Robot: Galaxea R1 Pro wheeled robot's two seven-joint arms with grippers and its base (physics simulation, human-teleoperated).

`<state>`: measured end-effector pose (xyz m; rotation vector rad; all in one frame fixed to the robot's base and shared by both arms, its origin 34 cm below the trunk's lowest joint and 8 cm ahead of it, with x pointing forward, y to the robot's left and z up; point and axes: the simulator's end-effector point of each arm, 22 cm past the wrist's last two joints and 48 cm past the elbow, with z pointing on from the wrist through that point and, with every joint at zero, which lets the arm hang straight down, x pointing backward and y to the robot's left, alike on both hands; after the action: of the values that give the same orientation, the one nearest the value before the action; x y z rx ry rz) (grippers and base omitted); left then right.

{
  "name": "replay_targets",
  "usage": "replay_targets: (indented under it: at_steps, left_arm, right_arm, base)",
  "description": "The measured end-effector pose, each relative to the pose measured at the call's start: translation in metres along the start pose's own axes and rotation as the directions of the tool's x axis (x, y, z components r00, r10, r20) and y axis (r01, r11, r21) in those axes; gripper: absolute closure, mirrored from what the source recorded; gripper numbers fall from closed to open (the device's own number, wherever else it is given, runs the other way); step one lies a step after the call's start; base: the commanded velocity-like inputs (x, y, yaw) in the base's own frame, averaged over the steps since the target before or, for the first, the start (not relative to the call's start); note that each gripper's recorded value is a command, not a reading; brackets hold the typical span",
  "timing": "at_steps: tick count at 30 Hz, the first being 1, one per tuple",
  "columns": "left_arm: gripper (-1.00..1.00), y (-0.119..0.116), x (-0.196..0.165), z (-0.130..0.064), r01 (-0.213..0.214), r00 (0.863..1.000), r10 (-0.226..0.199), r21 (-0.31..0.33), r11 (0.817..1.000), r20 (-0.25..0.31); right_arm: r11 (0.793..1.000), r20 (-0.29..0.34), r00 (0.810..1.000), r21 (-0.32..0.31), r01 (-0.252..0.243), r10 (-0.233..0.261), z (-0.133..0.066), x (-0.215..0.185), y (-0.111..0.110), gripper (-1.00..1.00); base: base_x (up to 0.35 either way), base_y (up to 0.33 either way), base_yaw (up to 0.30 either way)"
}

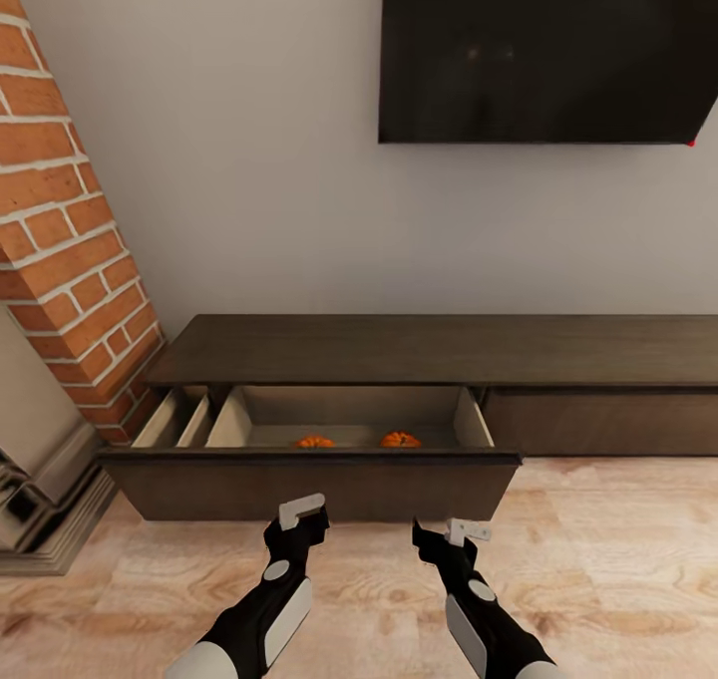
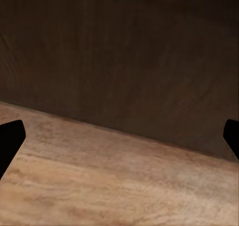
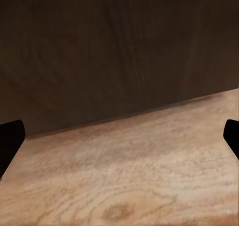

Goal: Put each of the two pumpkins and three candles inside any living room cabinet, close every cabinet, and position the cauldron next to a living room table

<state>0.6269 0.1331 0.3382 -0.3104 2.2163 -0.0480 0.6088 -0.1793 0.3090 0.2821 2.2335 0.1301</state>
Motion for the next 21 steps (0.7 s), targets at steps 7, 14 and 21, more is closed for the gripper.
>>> replay_targets:
  at_steps: [7,14,21]
  left_arm:
    - [-1.0,0.0,0.0,0.0,-0.002,1.0,0.002,0.005,1.0,0.005]
    - [-1.0,0.001,0.005,0.002,-0.003,1.0,0.003,0.004,1.0,0.003]
    - [-1.0,0.004,0.02,0.008,-0.004,1.0,0.004,0.005,1.0,0.0]
  right_arm:
    - [1.0,0.001,1.0,0.003,0.002,-0.002,0.0,0.001,-0.002,-1.0]
    - [1.0,0.002,1.0,0.004,0.002,-0.002,0.002,0.005,-0.004,-1.0]
    - [1.0,0.002,1.0,0.002,0.0,0.0,0.008,0.02,-0.006,-1.0]
  base:
    - [0.088,0.0,0.0]
    - [0.003,0.0,0.0]
    - [0.0,0.0,0.0]
